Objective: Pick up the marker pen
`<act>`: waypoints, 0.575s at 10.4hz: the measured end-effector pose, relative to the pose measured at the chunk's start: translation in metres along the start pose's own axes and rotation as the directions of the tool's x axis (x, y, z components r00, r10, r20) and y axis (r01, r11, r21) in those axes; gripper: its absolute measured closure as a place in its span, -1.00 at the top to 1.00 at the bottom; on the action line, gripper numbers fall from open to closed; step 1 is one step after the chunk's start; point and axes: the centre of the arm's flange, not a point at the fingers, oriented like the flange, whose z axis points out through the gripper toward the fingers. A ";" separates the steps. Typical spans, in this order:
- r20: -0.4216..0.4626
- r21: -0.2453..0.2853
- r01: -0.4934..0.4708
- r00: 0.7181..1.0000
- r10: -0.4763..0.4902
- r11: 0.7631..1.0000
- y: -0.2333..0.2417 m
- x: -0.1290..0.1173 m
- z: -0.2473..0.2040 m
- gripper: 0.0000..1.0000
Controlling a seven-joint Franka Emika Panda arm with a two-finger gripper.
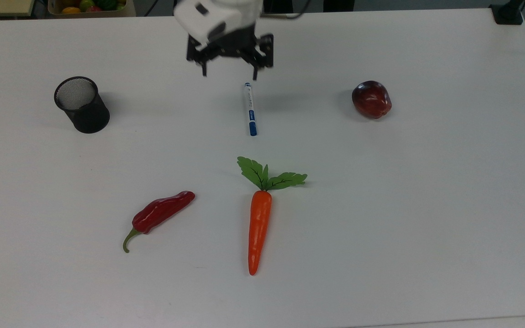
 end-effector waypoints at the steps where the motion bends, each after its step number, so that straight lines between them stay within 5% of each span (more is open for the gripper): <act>1: -0.010 -0.002 -0.024 1.000 0.024 1.000 0.015 -0.009 -0.021 1.00; 6: 0.018 -0.014 -0.021 1.000 0.021 1.000 0.059 -0.047 -0.074 1.00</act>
